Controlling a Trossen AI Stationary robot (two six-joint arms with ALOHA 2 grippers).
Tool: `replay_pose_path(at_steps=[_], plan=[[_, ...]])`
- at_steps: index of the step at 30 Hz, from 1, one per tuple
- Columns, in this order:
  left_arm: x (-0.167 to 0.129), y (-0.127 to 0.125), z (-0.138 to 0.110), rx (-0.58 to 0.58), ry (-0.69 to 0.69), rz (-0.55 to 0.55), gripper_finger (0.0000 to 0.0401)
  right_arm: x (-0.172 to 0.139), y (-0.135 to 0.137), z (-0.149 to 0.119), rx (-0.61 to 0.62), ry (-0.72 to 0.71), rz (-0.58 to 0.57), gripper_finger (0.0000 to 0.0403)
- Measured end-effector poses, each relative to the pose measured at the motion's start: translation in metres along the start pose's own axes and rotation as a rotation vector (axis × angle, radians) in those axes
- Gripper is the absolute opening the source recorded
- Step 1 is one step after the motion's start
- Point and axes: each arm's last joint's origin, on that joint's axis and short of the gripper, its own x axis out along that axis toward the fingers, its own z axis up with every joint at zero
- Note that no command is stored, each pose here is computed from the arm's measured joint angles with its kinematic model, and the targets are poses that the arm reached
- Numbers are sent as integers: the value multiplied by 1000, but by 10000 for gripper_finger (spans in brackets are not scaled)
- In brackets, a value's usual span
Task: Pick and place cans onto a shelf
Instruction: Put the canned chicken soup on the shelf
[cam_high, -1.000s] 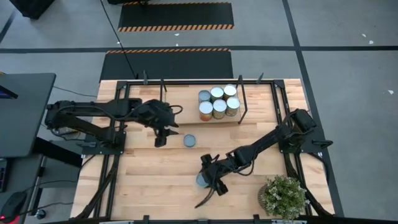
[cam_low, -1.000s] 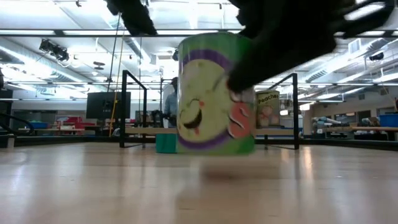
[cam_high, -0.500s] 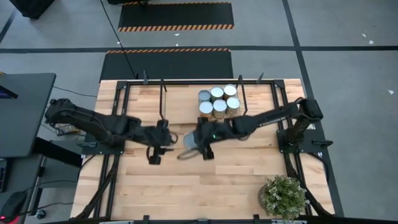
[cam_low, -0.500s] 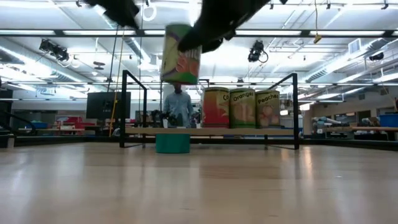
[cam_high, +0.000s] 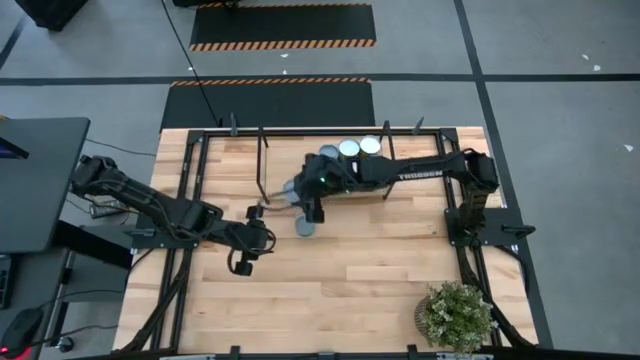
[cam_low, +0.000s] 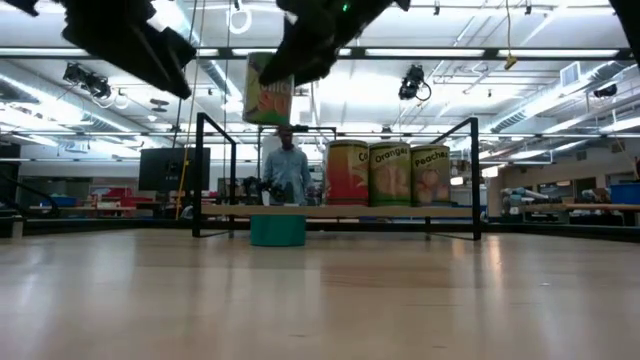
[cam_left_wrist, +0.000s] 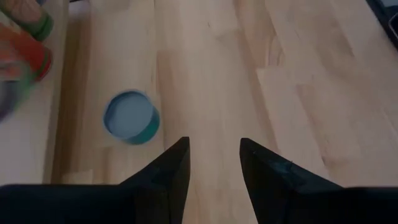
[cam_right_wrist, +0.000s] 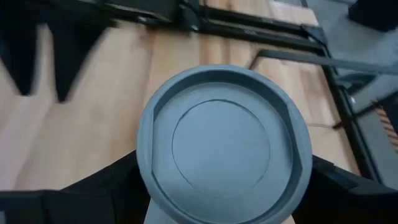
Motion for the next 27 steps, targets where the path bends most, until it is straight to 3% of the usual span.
replay_pose_path(at_steps=[9,18,27], plan=[[-11,7,-32,-53,-123,-13,146,29,-44,-25,91,127,-93,303],[-19,13,-57,-140,-198,2,146,58,-54,-47,116,204,-106,306],[-21,13,-58,-170,-237,-7,146,62,-54,-52,121,231,-77,323]])
